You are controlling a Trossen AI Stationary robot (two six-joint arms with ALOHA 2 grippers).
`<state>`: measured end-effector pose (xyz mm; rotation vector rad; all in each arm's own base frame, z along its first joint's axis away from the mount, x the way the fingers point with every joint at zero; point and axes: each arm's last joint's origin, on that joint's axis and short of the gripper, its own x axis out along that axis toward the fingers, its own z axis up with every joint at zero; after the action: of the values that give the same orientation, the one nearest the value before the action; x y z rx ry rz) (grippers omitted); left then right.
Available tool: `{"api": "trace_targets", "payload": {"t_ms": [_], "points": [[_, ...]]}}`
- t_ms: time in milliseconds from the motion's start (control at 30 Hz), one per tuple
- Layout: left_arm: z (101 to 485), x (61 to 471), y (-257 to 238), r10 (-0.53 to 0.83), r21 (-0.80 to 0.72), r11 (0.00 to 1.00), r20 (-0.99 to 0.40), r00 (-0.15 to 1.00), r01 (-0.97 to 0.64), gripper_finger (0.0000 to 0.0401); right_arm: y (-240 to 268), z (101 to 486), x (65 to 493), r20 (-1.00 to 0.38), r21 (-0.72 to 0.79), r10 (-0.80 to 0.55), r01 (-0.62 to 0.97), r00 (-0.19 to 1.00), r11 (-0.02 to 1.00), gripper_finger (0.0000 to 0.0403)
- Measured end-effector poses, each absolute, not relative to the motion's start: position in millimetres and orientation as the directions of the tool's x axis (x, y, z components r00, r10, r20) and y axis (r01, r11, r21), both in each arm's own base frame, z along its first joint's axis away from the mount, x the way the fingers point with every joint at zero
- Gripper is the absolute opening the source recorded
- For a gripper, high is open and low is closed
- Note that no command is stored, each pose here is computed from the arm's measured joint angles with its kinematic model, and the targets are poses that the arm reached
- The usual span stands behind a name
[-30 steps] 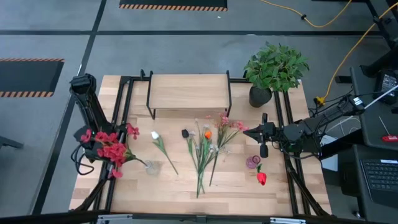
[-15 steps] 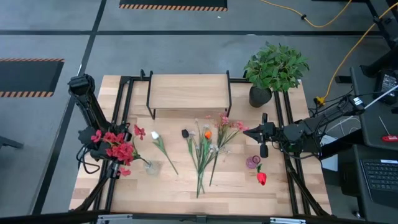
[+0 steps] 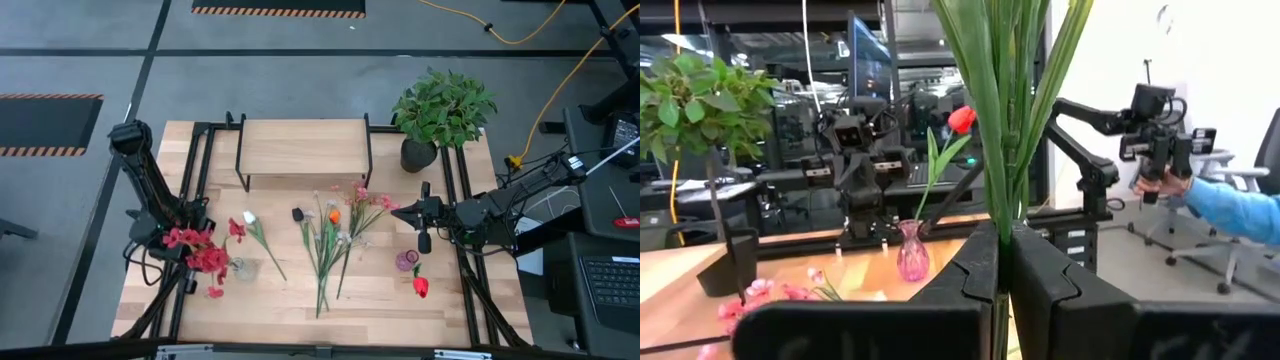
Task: Pick and place flowers into a vace then onto a shelf
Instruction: Put the red flowers into the transparent vase
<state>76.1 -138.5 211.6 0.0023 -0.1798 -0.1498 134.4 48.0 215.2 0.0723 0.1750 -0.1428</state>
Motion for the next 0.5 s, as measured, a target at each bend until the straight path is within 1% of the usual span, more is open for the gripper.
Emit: {"api": "trace_targets", "payload": {"t_ms": [167,367,500], "points": [[204.6,77.9,-143.5,-0.157,0.042,0.987,0.155,0.975,0.152,0.0008,48.0,215.2,134.4,-0.179,0.059,-0.135,0.148,0.975,0.987,0.0008],[196.0,80.0,-148.6,-0.156,0.022,0.988,0.125,0.980,0.155,0.0009,48.0,215.2,134.4,-0.179,0.059,-0.135,0.148,0.975,0.987,0.0008],[192.0,80.8,-151.0,-0.159,0.037,0.987,0.112,0.981,0.156,0.0015,48.0,215.2,134.4,-0.179,0.059,-0.135,0.148,0.975,0.987,0.0008]]}}
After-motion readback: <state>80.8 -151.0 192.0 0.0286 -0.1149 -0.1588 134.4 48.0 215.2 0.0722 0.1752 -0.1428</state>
